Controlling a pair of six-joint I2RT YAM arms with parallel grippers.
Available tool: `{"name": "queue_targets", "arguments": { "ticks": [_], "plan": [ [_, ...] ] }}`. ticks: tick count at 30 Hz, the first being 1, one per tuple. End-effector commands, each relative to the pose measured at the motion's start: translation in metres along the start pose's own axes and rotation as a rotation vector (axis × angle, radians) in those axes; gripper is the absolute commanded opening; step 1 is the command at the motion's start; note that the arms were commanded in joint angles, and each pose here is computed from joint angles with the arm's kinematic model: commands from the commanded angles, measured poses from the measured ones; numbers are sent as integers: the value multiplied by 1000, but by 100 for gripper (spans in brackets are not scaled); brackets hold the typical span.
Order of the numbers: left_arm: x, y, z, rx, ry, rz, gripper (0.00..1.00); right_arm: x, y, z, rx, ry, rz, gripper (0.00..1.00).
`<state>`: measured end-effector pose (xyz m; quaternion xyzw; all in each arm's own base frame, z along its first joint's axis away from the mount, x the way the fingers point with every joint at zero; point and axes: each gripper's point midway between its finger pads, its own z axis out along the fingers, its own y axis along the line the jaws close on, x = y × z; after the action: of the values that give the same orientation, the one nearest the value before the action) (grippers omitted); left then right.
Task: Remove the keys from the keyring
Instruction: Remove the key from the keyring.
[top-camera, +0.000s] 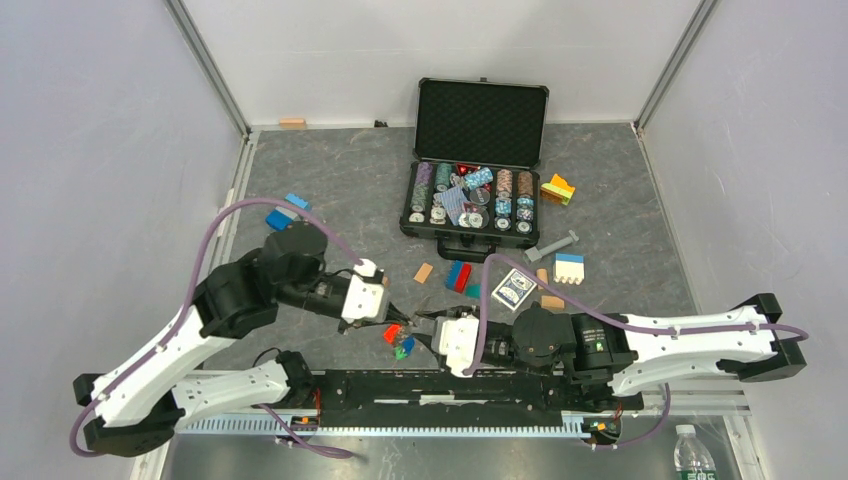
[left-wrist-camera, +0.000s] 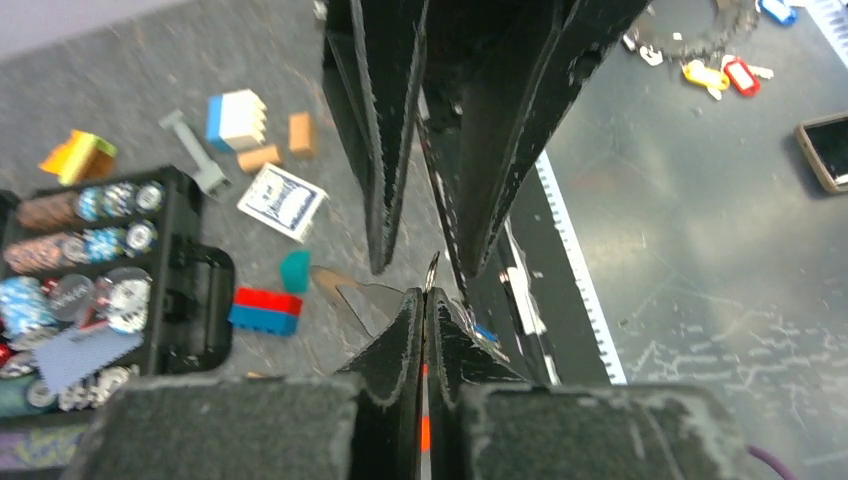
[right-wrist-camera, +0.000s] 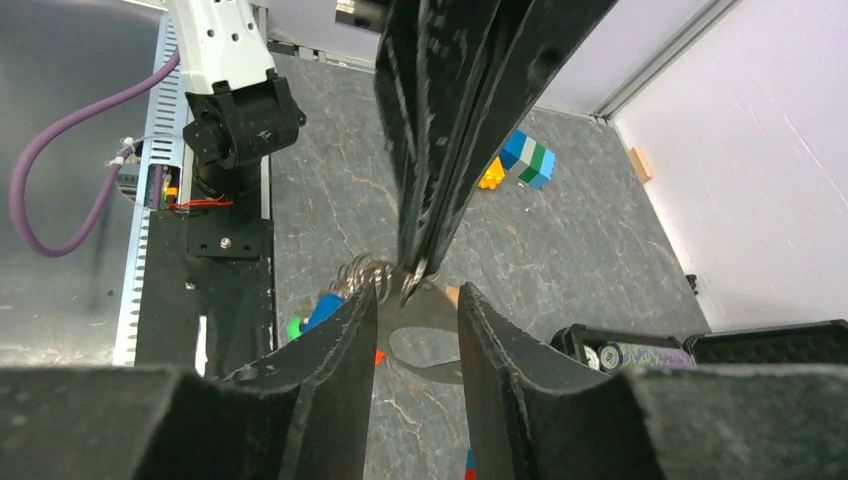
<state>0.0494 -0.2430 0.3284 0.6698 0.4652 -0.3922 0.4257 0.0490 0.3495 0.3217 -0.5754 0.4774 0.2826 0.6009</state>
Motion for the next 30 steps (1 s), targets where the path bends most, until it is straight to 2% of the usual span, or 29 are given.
{"name": "queue_targets", "arguments": {
  "ticks": [1,5,20,25,28,30],
  "plan": [
    [1,-3,-7,21,39,42,2,-20,-17,-3,86,-54,88,39],
    [0,-3,-7,23,38,48,2,-19,-14,-1,80,-63,112,34],
    [-4,-6,-6,49,20,69,2,-8,2,15,23,-26,145,33],
    [-5,-9,-8,56,14,81,2,-6,2,18,14,-11,148,17],
    [-3,-11,-9,62,20,81,2,-8,1,17,15,-26,151,0],
    [-2,-11,-9,61,22,82,2,-9,-1,15,22,-46,151,0]
  ]
}}
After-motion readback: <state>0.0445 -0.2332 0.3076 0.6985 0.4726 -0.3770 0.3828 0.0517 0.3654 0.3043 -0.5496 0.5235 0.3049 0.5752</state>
